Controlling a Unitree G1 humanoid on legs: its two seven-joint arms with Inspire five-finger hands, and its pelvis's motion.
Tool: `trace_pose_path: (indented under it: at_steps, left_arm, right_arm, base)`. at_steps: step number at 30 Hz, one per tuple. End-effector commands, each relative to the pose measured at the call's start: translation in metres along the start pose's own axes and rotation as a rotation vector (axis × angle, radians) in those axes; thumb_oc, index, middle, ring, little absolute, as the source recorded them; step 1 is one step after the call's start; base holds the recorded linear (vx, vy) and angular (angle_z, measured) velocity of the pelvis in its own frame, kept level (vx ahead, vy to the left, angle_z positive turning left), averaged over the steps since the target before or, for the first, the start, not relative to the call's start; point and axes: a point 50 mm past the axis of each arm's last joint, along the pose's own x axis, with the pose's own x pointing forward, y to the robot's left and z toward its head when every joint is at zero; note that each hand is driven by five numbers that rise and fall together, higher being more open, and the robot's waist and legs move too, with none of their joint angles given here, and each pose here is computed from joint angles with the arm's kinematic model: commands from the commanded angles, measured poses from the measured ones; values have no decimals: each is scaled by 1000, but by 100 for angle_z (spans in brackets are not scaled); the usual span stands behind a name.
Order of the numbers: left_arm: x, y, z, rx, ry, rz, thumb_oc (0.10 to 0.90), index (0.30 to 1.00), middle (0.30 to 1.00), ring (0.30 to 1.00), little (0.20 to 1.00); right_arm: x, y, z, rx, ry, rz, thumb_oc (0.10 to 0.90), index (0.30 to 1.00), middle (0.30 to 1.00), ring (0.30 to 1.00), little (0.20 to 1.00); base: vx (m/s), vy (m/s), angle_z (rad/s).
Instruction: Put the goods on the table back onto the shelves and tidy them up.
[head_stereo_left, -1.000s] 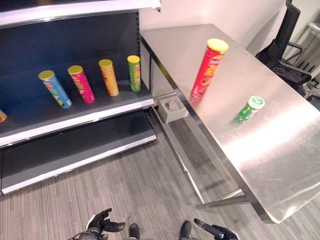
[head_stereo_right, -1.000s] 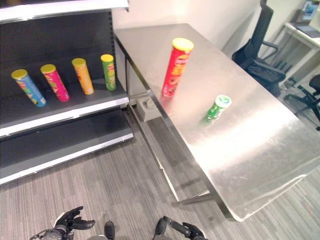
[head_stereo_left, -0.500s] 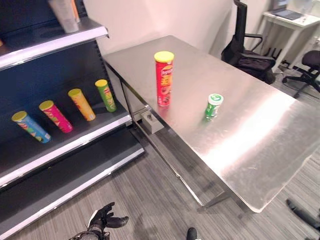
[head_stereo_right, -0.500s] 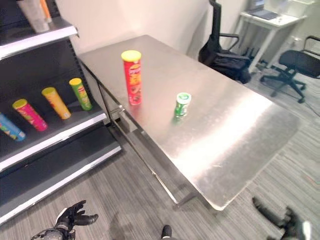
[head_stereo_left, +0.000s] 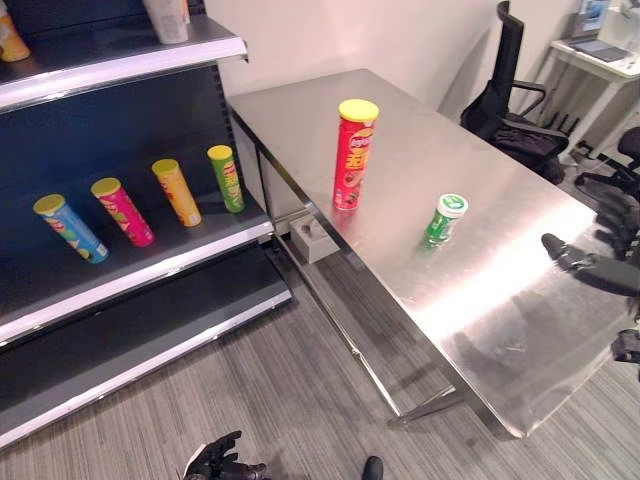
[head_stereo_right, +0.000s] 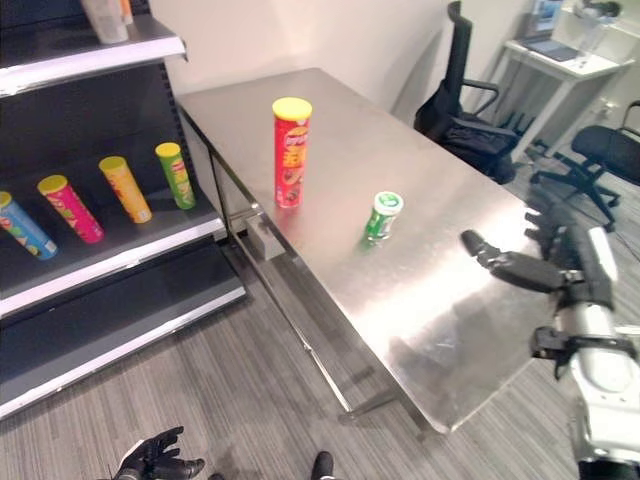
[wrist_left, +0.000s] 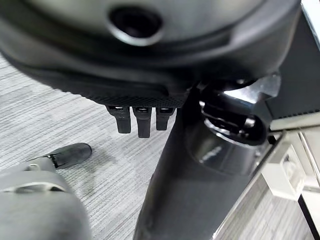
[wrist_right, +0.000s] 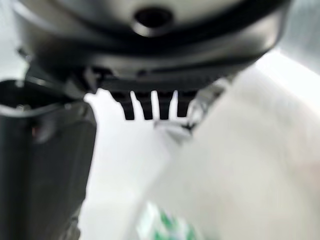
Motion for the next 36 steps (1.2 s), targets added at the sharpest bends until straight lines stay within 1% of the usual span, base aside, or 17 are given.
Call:
trace_pose_path:
  at_steps: [1,5,6,9,10,15,19,26,27,28,29,36]
  left_arm:
    - [7,10,40,74,-149,5,800,900,900,900,900]
    - [6,12,38,77,-145,11,800,900,900,900,900]
    - [6,12,38,84,-147,12,800,900,900,900,900]
    - [5,12,37,82,-149,17,800,900,900,900,900]
    - [5,12,37,83,-149,22,800,900,900,900,900]
    - [4,14,36,84,-152,35,800,900,900,900,900]
    - [3,15,37,95,-155,44,800,900,900,900,900]
    - [3,15,38,100,-160,43,800,900,900,900,900]
    - [3,15,38,102,-160,44,800,900,900,900,900]
    - [2,15,38,103,-163,45,800,900,900,900,900]
    - [2,17,38,106,-164,48,800,900,900,900,900]
    - [1,20,37,109,-156,63,800,900,900,900,900]
  right_arm:
    - [31,-28,54,-109,-200,-113,800,900,900,900,900]
    - [43,-25,59,-152,-208,-146,800,900,900,900,900]
    - [48,-27,63,-197,-210,-172,800,900,900,900,900]
    - [53,-28,66,-247,-210,-194,800,900,900,900,900]
    - [57,-31,70,-269,-215,-229,800,900,900,900,900]
    - [63,-35,72,-283,-210,-289,800,900,900,900,900]
    - [69,-32,73,-270,-204,-302,800,900,900,900,900]
    - [71,-28,71,-262,-201,-312,800,900,900,900,900]
    - [72,-27,70,-253,-199,-318,698,747,747,747,747]
    - [72,-27,69,-253,-196,-318,582,573,573,573,573]
    - [74,-26,70,-249,-197,-320,400,300,300,300,300]
    - [74,-24,73,-234,-212,-317,400,300,300,300,300]
  base:
    - [22,-32,8]
    - [9,-35,11]
    - [0,-29,22]
    - [-5,-35,19]
    - [-14,-41,10]
    - [3,-41,20]
    - [13,-30,12]
    - [15,-11,4]
    - [0,0,0]
    - [0,0,0]
    - [0,0,0]
    - [0,0,0]
